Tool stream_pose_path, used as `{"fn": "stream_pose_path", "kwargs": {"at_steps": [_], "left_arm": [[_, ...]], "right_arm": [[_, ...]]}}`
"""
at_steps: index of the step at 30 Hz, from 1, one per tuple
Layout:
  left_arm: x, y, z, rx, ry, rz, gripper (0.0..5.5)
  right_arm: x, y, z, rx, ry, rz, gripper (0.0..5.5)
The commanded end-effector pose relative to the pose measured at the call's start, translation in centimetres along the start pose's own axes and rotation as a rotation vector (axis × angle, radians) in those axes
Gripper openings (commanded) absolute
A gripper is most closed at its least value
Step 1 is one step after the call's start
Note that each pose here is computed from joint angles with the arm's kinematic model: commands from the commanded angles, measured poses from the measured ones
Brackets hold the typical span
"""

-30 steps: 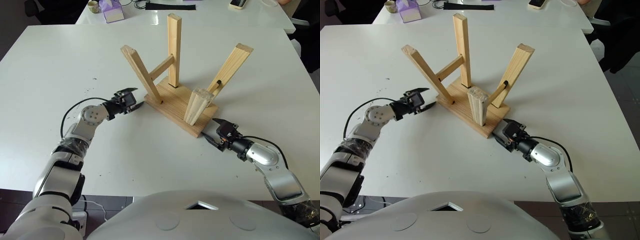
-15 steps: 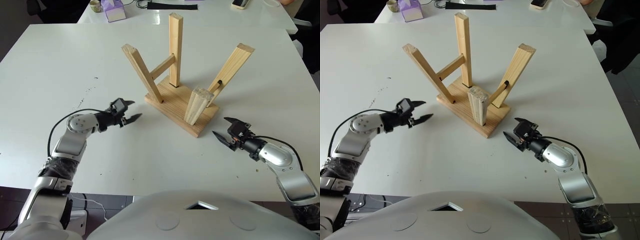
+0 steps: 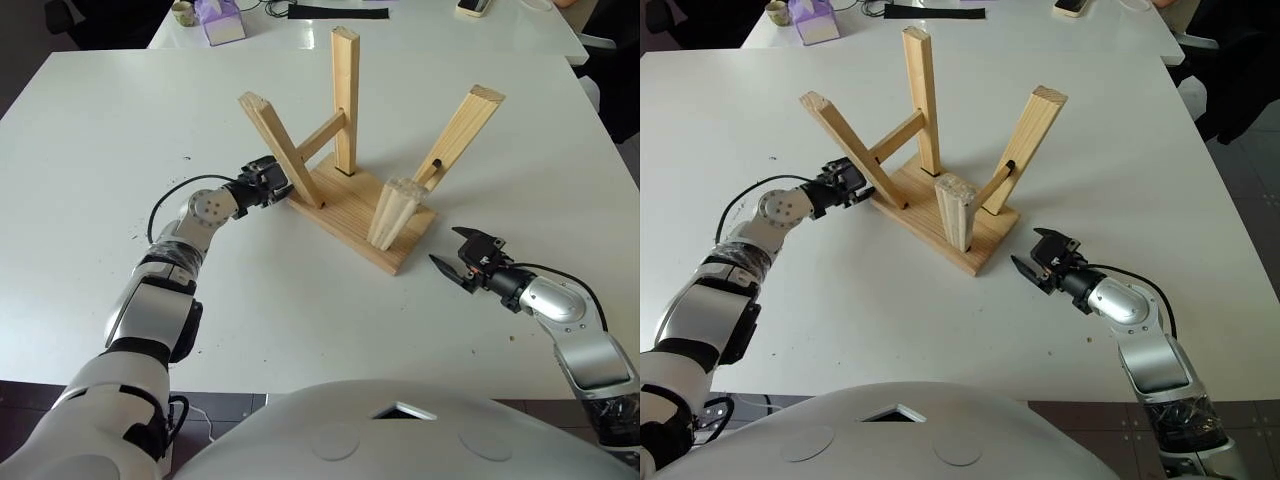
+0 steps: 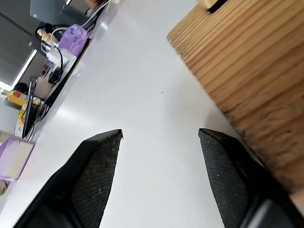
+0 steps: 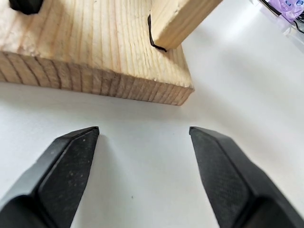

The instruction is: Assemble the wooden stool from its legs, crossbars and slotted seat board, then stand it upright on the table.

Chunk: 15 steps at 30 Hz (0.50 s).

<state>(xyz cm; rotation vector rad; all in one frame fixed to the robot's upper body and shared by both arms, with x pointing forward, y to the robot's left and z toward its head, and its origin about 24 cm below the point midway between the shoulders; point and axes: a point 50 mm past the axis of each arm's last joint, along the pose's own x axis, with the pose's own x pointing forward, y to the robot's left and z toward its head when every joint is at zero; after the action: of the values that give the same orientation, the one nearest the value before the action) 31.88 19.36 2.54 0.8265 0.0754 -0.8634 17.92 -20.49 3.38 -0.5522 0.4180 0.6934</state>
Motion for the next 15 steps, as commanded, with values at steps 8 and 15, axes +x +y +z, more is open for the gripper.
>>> {"fn": "stream_pose_path", "kwargs": {"at_steps": [8, 15], "left_arm": [[-6.0, -10.5, -0.1, -0.227, -0.123, -0.333, 3.01], [-8.6, -9.1, -0.3, -0.327, -0.013, -0.197, 3.01]], "right_arm": [[-0.2, 1.4, -2.1, 0.003, 0.107, 0.020, 3.53], [-1.4, -0.4, -2.4, -0.050, 0.134, -0.013, 3.53]]}}
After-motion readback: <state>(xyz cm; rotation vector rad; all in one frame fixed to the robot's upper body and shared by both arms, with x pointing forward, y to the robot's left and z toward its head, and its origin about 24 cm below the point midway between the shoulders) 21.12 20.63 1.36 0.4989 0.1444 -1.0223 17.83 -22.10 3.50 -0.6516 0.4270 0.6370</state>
